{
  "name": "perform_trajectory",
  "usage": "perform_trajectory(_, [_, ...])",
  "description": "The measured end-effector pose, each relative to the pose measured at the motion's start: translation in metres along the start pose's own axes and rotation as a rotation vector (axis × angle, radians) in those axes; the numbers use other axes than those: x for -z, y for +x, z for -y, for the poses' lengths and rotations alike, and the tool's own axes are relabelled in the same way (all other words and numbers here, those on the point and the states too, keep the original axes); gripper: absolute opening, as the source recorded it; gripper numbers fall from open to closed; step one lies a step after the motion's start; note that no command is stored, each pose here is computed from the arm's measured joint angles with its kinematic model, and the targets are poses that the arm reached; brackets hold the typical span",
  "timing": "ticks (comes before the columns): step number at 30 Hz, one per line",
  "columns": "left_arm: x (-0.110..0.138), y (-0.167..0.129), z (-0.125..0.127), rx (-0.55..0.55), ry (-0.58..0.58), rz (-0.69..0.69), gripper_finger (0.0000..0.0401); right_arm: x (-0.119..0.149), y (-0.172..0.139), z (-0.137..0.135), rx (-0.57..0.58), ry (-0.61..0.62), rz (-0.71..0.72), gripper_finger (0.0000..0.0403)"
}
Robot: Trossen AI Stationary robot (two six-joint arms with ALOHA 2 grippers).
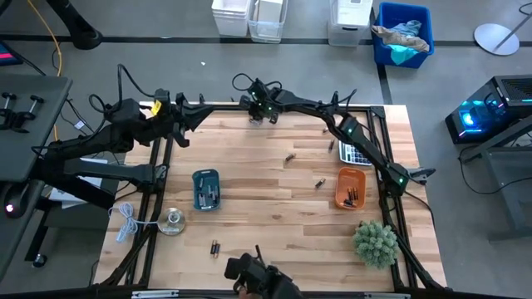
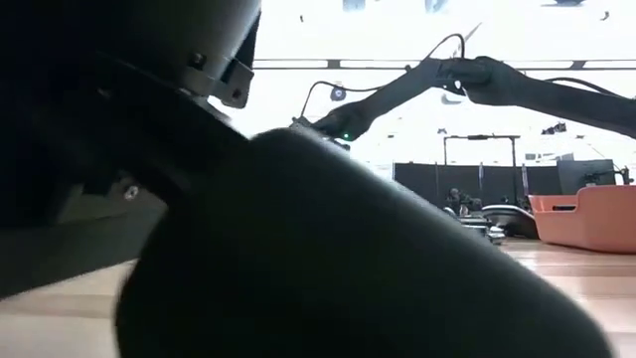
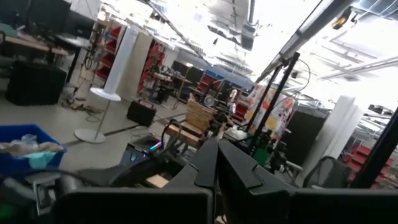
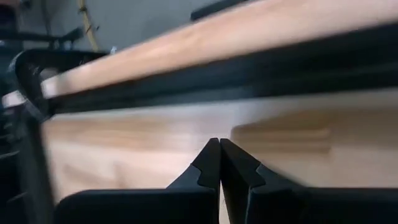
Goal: Sort batteries
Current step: Put the silver battery into the blue bin
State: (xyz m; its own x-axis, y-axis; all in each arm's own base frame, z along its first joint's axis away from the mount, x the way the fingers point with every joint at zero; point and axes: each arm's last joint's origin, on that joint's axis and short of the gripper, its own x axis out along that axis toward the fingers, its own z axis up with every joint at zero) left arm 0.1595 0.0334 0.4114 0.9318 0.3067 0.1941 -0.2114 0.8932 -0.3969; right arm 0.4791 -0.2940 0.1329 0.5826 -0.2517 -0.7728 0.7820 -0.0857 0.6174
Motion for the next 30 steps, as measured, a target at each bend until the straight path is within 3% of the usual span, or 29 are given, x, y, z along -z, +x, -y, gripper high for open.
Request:
perform_trajectory(5, [0.001,0.0,0.0,-0.005,-0.052,-0.012,0.0,-0.013,-0.002,0.006,-0.037,0.106,-0.137,0.0])
perform_trajectory(9, [0.001,0.0,0.0,-0.001,-0.083,-0.013,0.0,-0.014,-0.006,0.005,-0.019,0.123,-0.156,0.0])
perform_trajectory(16, [0.002,-0.001,0.003,0.096,-0.144,-0.06,0.0,-0.017,-0.012,0.009,0.069,0.208,-0.131,0.0])
perform_trajectory(23, [0.002,-0.004,0.008,0.241,-0.336,-0.148,0.0,-0.02,-0.012,0.013,0.078,0.224,-0.162,0.0])
perform_trajectory(25, [0.001,-0.005,0.009,0.275,-0.318,-0.159,0.0,-0.024,-0.012,0.014,0.071,0.232,-0.181,0.0])
perform_trajectory(30, [0.006,-0.001,0.006,0.241,-0.218,-0.167,0.0,-0.04,-0.032,-0.001,-0.047,0.11,-0.147,0.0])
